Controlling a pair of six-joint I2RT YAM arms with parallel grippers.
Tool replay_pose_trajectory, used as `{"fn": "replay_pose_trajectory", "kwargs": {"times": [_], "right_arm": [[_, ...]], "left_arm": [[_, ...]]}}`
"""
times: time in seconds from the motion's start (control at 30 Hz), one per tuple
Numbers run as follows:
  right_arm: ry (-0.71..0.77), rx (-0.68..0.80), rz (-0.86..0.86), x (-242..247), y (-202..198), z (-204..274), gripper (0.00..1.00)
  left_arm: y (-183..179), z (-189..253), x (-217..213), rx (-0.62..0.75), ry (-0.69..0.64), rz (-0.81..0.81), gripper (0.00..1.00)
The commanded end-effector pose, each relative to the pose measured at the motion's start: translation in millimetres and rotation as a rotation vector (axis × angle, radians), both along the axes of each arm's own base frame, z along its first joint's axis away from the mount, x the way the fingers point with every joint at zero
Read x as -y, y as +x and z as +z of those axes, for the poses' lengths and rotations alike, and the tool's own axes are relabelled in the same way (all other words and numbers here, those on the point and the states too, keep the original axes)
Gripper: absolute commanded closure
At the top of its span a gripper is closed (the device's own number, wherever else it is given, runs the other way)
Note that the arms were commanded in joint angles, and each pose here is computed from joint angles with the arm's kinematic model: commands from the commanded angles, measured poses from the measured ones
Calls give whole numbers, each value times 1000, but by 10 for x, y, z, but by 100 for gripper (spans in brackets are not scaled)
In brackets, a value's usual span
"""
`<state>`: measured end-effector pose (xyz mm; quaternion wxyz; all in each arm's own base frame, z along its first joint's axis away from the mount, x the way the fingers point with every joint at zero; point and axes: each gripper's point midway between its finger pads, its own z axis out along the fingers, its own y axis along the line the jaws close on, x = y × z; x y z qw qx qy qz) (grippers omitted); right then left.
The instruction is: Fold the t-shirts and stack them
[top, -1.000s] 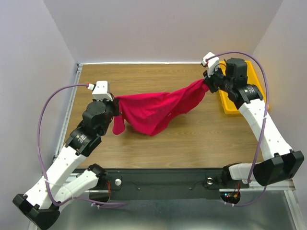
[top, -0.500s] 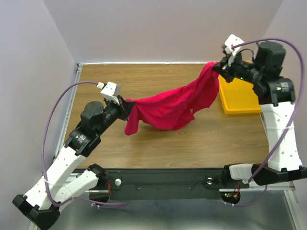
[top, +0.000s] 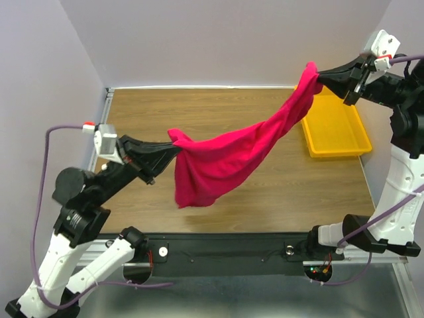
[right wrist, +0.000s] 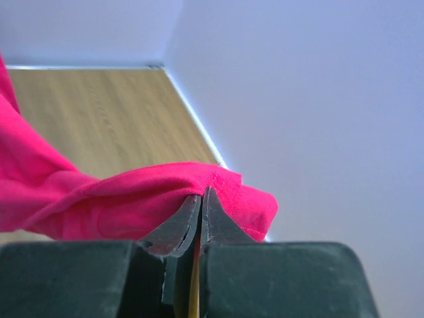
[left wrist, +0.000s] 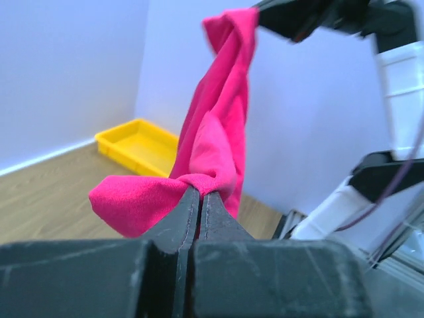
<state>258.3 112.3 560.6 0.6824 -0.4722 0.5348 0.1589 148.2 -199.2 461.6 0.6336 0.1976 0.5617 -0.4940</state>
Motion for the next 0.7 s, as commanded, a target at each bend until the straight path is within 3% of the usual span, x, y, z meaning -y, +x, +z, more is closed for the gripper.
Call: {"fn": "replay_pose_trajectory", "kwargs": {"times": [0.0,0.2,0.3,0.43,0.53,0.67], "right_arm": [[45,-69,139,-127,-4,-45,99],[156,-229,268,-375,413,-240,99],[159,-297,242,-600,680,-517,99],[96,-475,214,-1233,1067,-1323,99],[5,-597,102,-1608,1454,-2093,100],[-82,-661,26,-2107,1803,-2719,99]], "left_arm": [[-102,108,-108,-3,-76,13,100],[408,-918,-68,-371,-18,172,100],[580,-1337,-42,-518,-20,229,100],[867,-1826,-221,-667,-20,418,100],[1120,-2243,-554,-740,-3,633,100],[1320,-2489,-974,-768,-19,807,100]]}}
